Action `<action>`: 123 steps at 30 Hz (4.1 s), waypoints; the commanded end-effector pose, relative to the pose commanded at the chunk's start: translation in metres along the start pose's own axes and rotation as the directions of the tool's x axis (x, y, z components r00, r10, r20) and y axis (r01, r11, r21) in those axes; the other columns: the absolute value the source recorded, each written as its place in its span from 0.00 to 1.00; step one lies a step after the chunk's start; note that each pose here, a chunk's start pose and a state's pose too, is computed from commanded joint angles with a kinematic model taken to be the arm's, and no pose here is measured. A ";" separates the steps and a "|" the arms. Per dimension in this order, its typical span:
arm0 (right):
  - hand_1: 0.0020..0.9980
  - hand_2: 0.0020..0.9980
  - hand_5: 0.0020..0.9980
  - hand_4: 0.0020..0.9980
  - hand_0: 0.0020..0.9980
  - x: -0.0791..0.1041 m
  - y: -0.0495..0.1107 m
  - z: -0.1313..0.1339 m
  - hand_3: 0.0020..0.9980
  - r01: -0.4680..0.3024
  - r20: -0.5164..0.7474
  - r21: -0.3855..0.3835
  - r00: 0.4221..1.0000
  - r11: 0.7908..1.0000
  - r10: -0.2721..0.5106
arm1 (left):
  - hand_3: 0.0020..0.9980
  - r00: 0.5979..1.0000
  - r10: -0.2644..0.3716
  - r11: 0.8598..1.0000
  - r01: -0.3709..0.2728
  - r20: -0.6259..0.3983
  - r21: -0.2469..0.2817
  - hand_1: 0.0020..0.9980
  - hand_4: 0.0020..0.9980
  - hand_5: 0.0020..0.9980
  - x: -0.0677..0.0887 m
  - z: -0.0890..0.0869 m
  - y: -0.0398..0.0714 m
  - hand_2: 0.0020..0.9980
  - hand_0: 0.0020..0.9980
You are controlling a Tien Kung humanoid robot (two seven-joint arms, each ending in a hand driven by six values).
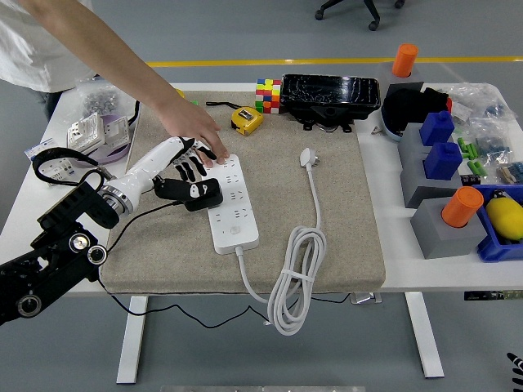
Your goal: Put the plug near the board,insert it into the board,press the button,pull the plug out
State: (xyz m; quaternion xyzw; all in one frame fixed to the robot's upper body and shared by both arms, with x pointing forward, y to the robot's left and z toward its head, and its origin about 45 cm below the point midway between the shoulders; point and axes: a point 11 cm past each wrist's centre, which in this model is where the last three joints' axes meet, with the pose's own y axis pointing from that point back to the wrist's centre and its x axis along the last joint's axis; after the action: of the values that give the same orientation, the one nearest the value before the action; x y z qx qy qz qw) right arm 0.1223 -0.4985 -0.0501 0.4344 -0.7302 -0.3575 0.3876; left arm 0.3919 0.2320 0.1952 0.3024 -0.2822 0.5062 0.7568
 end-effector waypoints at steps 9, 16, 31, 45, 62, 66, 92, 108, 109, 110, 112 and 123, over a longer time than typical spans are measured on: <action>0.66 0.66 0.51 0.91 0.66 -0.001 0.000 0.004 0.56 0.002 0.005 -0.006 1.000 1.000 -0.002 | 0.79 0.997 -0.026 0.997 0.020 0.077 0.081 0.74 1.00 0.30 -0.011 -0.015 -0.004 0.73 0.70; 0.66 0.66 0.51 0.91 0.66 -0.001 0.000 0.005 0.56 0.001 0.006 -0.008 1.000 1.000 -0.001 | 0.80 0.994 -0.052 0.992 0.041 0.097 0.116 0.76 1.00 0.32 -0.018 -0.025 -0.006 0.74 0.72; 0.66 0.66 0.51 0.91 0.66 -0.002 0.000 0.007 0.56 0.002 0.006 -0.011 1.000 1.000 -0.002 | 0.56 0.993 -0.063 0.987 0.047 0.100 0.156 0.53 0.84 0.11 -0.030 -0.036 -0.010 0.52 0.53; 0.66 0.66 0.51 0.91 0.66 -0.001 0.001 0.007 0.56 0.002 0.002 -0.011 1.000 1.000 -0.002 | 0.50 0.997 -0.041 0.994 0.034 0.067 0.100 0.37 0.64 0.16 -0.034 -0.029 -0.012 0.41 0.35; 0.66 0.66 0.51 0.91 0.66 -0.002 0.001 0.010 0.56 0.004 -0.006 -0.018 1.000 1.000 -0.004 | 0.46 0.996 0.072 0.988 -0.063 -0.060 0.144 0.34 0.60 0.04 -0.011 -0.061 0.000 0.35 0.32; 0.66 0.66 0.51 0.91 0.66 -0.002 0.001 0.011 0.56 0.003 -0.005 -0.020 1.000 1.000 -0.004 | 0.54 0.997 0.056 0.982 -0.046 -0.051 0.185 0.46 0.68 0.09 -0.011 -0.074 0.003 0.50 0.41; 0.66 0.66 0.51 0.91 0.66 -0.004 0.001 0.013 0.56 0.006 0.004 -0.021 1.000 1.000 -0.006 | 0.82 0.998 0.062 0.975 -0.057 -0.020 0.216 0.76 0.92 0.30 -0.010 -0.085 0.011 0.77 0.69; 0.66 0.66 0.51 0.91 0.66 -0.014 -0.001 0.018 0.56 0.017 0.014 -0.030 1.000 0.999 -0.017 | 0.59 0.874 0.376 0.922 -0.320 -0.306 0.218 0.65 0.83 0.24 0.042 -0.090 0.036 0.59 0.57; 0.66 0.66 0.51 0.91 0.66 -0.015 -0.001 0.016 0.56 0.020 0.011 -0.026 1.000 0.999 -0.020 | 0.59 0.866 0.391 0.916 -0.333 -0.312 0.223 0.65 0.83 0.24 0.046 -0.091 0.039 0.59 0.57; 0.66 0.66 0.51 0.91 0.66 -0.016 -0.001 0.014 0.56 0.022 0.008 -0.023 1.000 1.000 -0.022 | 0.59 0.860 0.402 0.912 -0.343 -0.314 0.226 0.65 0.83 0.24 0.049 -0.093 0.041 0.59 0.57; 0.66 0.66 0.51 0.91 0.66 -0.018 -0.001 0.012 0.56 0.024 0.002 -0.019 1.000 1.000 -0.024 | 0.59 0.852 0.418 0.904 -0.358 -0.315 0.232 0.65 0.83 0.24 0.054 -0.095 0.043 0.59 0.57; 0.66 0.66 0.51 0.91 0.66 -0.020 -0.003 0.005 0.56 0.025 -0.017 -0.012 1.000 1.000 -0.025 | 0.59 0.822 0.474 0.876 -0.404 -0.315 0.263 0.64 0.83 0.24 0.069 -0.107 0.057 0.58 0.57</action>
State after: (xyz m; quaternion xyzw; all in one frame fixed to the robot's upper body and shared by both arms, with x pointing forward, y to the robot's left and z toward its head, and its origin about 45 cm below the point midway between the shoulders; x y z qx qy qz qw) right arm 0.1252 -0.4803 -0.0602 0.4442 -0.7192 -0.3632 0.3919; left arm 0.3740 0.3701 0.1853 0.1967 -0.1484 0.7390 0.6270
